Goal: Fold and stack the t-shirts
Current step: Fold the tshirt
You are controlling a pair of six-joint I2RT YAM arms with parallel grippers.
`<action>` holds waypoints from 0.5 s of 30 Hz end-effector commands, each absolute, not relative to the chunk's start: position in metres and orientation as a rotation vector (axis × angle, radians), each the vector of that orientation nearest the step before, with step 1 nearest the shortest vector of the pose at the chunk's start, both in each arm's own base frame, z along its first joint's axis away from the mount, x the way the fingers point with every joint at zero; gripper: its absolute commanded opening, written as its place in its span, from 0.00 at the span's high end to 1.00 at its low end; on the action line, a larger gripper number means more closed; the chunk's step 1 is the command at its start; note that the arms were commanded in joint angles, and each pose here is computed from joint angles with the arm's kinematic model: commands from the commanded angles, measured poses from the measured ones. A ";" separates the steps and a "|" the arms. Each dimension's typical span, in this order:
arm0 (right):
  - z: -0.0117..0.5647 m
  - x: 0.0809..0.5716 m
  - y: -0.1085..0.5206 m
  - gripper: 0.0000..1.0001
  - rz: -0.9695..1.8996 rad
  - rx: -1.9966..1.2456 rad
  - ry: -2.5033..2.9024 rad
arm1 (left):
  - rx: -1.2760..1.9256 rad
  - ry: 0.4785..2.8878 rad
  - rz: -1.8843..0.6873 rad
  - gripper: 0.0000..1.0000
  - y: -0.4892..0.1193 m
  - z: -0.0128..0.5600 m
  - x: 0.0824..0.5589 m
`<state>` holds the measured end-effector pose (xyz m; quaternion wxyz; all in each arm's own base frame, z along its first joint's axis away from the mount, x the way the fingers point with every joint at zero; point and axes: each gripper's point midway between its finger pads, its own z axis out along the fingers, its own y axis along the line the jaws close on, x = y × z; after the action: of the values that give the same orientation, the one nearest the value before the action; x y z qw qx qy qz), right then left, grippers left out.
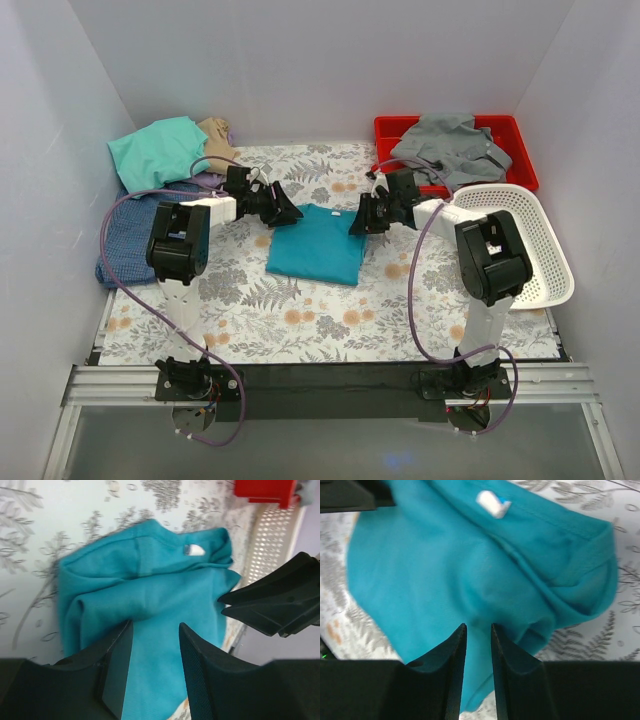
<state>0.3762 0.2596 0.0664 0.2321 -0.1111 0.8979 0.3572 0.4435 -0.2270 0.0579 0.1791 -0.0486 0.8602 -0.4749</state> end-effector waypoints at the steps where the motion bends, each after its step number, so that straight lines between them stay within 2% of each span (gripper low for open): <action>1: 0.048 0.401 0.246 0.68 0.804 -0.295 2.448 | -0.145 2.443 -1.116 0.60 -0.210 0.047 0.458; 7: 0.037 0.427 0.211 0.68 0.489 -0.223 2.436 | -0.168 2.457 -0.883 0.60 -0.184 0.027 0.469; 11: 0.040 0.431 0.205 0.66 0.449 -0.254 2.418 | -0.151 2.424 -0.905 0.60 -0.185 0.036 0.471; 12: 0.043 0.425 0.214 0.58 0.523 -0.303 2.404 | -0.133 2.383 -0.906 0.60 -0.186 0.050 0.475; 14: 0.072 0.429 0.227 0.50 0.607 -0.377 2.284 | -0.111 2.344 -0.917 0.61 -0.186 0.065 0.473; 15: 0.083 0.424 0.234 0.33 0.665 -0.413 2.247 | -0.086 2.278 -0.921 0.61 -0.187 0.089 0.476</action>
<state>0.4150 0.2238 0.0324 0.3014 -0.1100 0.9197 0.2262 0.4632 -0.2035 0.0419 0.2528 -0.0486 0.8883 -0.3804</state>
